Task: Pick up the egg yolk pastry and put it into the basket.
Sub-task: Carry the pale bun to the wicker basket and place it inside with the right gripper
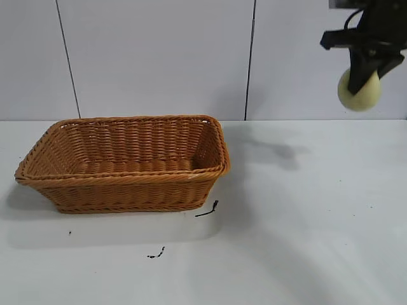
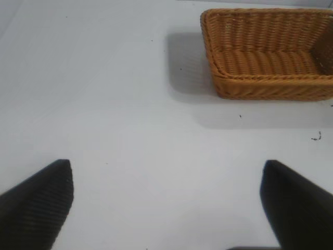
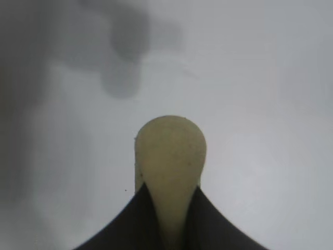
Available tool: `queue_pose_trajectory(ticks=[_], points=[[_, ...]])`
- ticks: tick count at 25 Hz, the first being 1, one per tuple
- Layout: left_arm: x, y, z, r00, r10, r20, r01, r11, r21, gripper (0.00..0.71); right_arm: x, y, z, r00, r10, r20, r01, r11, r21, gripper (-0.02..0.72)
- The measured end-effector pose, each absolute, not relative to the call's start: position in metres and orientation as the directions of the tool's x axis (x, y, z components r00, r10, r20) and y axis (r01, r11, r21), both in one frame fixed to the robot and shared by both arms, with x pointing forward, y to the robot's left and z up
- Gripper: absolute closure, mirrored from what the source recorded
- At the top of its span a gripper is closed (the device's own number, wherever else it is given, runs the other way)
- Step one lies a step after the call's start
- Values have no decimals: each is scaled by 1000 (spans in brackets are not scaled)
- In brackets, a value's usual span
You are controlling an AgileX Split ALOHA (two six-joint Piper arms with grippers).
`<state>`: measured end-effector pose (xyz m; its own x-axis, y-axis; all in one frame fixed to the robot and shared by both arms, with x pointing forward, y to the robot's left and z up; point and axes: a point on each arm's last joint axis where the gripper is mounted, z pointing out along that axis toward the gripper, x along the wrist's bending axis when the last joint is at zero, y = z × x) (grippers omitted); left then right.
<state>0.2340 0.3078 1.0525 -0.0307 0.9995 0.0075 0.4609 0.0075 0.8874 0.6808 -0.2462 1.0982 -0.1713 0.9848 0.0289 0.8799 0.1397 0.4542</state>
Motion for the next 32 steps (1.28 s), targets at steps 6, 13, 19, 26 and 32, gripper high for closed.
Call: queue_pose_trajectory(ticks=[6,13,19,26,32], points=[[234,308,1052,-31,1000,7,461,7,887,14,677,-178,1104,-317,948,26,840,268,471,676],[234,308,1052,-31,1000,7,461,7,887,14,665,-73,1072,-507,861,33,773,437,460,678],[234,308,1052,-31,1000,7,461,7,887,14,660,-7,1017,-600,799,36,710,512,483,679],[234,308,1052,-31,1000,7,461,7,887,14,670,14,951,-606,794,56,723,519,455,679],[234,308,1052,-31,1000,7,461,7,887,14,673,16,931,-601,796,66,732,516,445,581]])
